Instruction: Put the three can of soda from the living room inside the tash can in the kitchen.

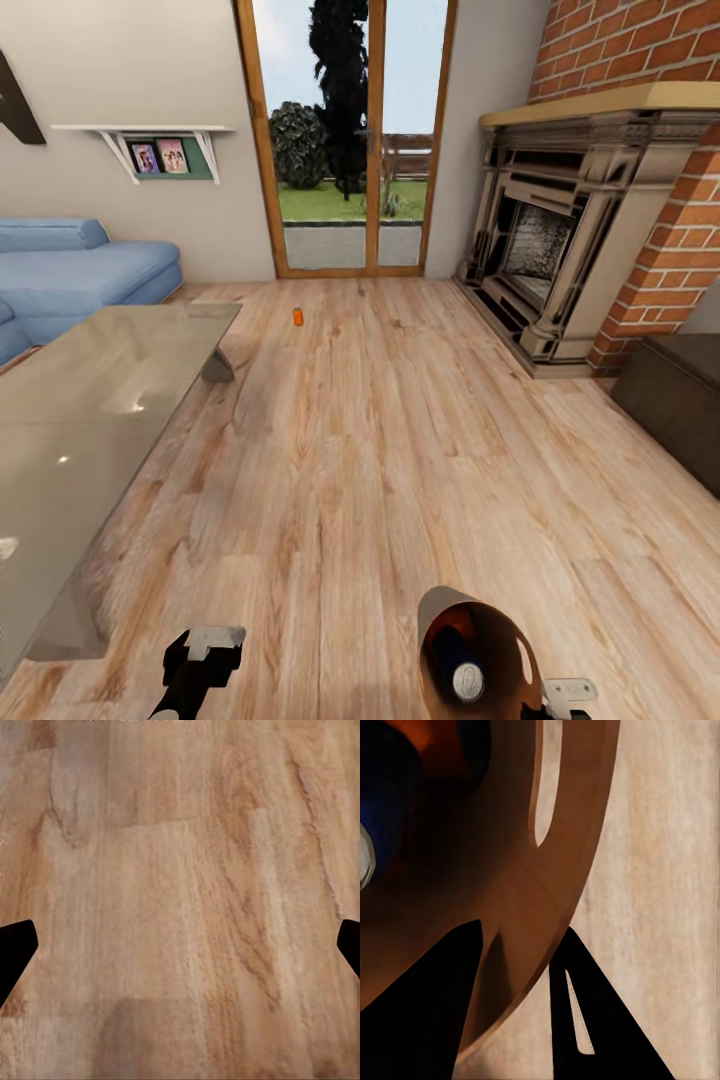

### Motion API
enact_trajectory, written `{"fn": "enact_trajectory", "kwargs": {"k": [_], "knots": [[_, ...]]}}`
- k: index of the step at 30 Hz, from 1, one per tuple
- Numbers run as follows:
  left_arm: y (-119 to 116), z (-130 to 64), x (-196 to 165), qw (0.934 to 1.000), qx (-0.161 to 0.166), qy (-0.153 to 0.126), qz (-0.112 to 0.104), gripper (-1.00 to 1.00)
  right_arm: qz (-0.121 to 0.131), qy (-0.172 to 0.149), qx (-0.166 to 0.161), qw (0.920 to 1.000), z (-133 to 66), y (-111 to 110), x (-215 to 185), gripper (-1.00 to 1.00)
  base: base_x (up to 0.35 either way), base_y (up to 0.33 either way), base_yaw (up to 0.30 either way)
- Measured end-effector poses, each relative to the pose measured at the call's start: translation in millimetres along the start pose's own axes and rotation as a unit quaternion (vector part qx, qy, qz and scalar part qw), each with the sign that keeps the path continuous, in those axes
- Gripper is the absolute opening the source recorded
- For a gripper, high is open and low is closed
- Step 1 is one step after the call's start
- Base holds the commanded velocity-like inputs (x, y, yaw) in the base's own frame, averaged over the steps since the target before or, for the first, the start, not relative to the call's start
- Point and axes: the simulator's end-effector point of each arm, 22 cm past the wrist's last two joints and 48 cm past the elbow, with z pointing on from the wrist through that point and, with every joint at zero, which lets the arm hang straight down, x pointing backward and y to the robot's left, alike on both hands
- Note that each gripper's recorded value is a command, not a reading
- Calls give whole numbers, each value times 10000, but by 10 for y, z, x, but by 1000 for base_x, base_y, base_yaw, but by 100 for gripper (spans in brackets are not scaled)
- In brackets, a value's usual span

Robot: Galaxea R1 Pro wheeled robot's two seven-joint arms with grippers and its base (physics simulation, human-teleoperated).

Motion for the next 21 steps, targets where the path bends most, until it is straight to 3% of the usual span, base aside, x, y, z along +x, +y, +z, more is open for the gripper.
{"fn": "enact_trajectory", "kwargs": {"k": [21], "knots": [[48,-257,-328,10000,49,29,0,100,6,-62,18,10000,-346,-40,-293,-100,0,0,0]]}}
